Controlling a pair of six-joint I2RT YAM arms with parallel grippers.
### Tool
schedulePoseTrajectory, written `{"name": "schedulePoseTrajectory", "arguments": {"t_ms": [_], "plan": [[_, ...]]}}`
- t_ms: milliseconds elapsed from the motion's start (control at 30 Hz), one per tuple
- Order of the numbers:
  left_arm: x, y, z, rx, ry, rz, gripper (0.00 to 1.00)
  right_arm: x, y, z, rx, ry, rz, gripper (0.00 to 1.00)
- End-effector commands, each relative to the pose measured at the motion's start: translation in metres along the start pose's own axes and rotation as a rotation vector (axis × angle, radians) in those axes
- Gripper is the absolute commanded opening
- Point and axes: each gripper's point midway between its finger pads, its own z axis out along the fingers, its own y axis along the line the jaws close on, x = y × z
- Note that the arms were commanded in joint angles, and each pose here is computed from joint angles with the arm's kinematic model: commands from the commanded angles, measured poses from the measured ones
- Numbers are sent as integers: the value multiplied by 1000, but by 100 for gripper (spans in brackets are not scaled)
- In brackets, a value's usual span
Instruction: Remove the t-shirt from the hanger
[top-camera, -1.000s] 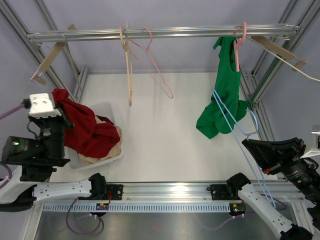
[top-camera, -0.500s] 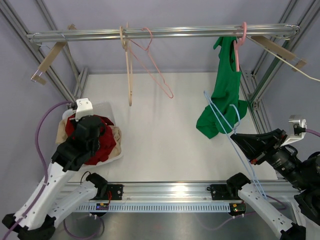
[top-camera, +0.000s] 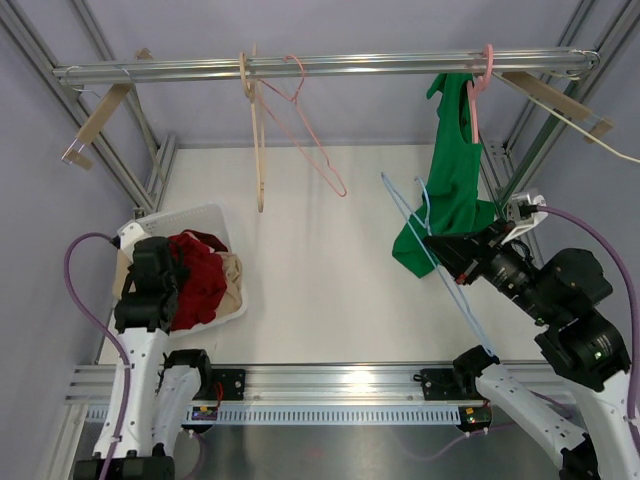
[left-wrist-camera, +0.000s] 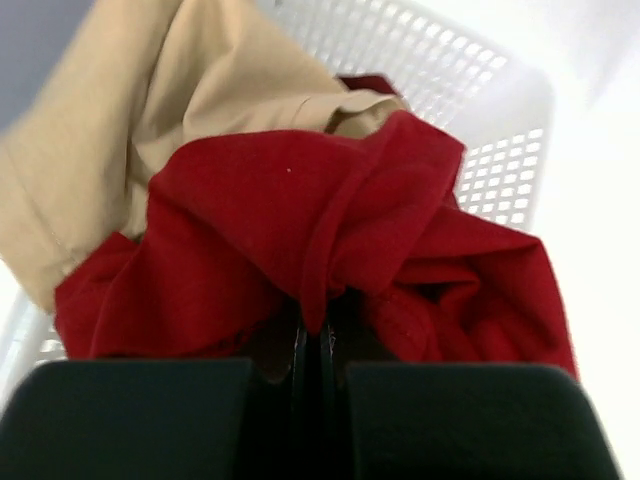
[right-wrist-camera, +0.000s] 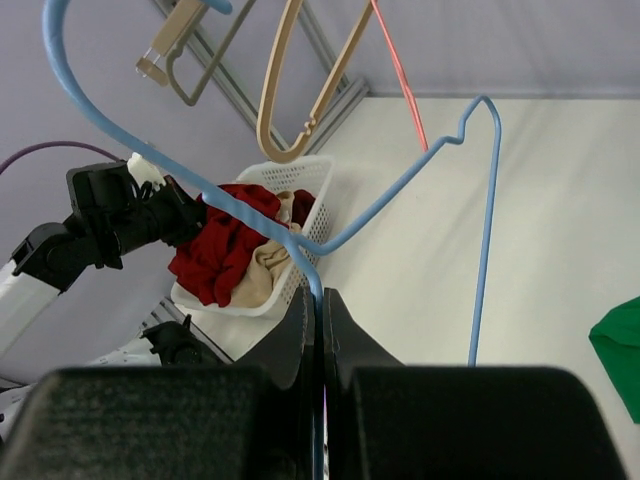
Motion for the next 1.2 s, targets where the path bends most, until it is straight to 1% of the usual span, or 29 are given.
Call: {"name": "schedulePoseTrajectory", "arguments": {"t_ms": [0,33,67,133,167,200,267,300,333,367,400,433,467,500,533,567,600,633,667,733,767,900,933,967,1033,1133,1167], "plan": [[25,-15,20,109,111,-166,0,-22,3,23,-17,-77,-5,0],[28,-9,27,88,134,-192,0,-22,0,28,-8,-76,-5,0],[26,-11,28,103,141,-199,2,-28,-1,32,0,-95,-10,0],[15,-10,28,89,117,-196,12,-31,-9,49,30,-91,-11,0],[10,-9,27,88,97,-197,21,-39,-7,54,27,-110,-14,0],[6,-9,26,91,80,-196,53,-36,-13,70,47,-85,-10,0],[-5,-12,18,118,44,-191,85,-48,-13,83,52,-108,-15,0],[-9,-13,15,125,31,-177,96,-45,-22,99,80,-87,-11,0],[-17,-14,9,136,8,-173,99,-48,-23,107,83,-90,-16,0],[-27,-15,0,152,-33,-173,99,-57,-18,111,71,-102,-20,0],[-34,-15,-5,159,-59,-168,99,-51,-24,128,75,-65,-15,0],[-39,-14,-11,160,-79,-171,99,-53,-24,136,71,-56,-16,0],[-52,-15,-20,165,-116,-179,99,-67,-15,139,51,-78,-21,0],[-59,-16,-28,179,-140,-192,99,-63,-19,154,54,-52,-17,0],[-64,-17,-33,189,-158,-201,99,-68,-20,160,54,-59,-16,0],[-69,-18,-38,196,-175,-208,99,-83,-14,162,44,-84,-22,0],[-73,-18,-42,200,-189,-219,99,-79,-23,177,63,-64,-17,0],[-76,-20,-45,206,-195,-218,99,-81,-26,183,72,-61,-11,0],[-79,-22,-47,216,-197,-214,99,-92,-27,187,76,-82,-7,0],[-86,-30,-55,256,-208,-201,99,-89,-35,203,78,-66,11,0],[-86,-37,-59,293,-201,-192,99,-97,-32,205,63,-86,27,0],[-95,-58,-83,418,-218,-143,99,-100,-36,228,40,-74,54,0],[-100,-67,-96,480,-223,-121,99,-100,-38,236,41,-68,60,0],[-104,-71,-102,503,-231,-119,99,-105,-35,234,35,-78,57,0],[-111,-81,-117,570,-245,-99,99,-97,-43,247,49,-50,68,0],[-109,-97,-137,689,-228,-70,99,-94,-50,256,61,-47,78,0],[-104,-107,-149,771,-213,-37,99,-90,-52,257,62,-39,82,0]]}}
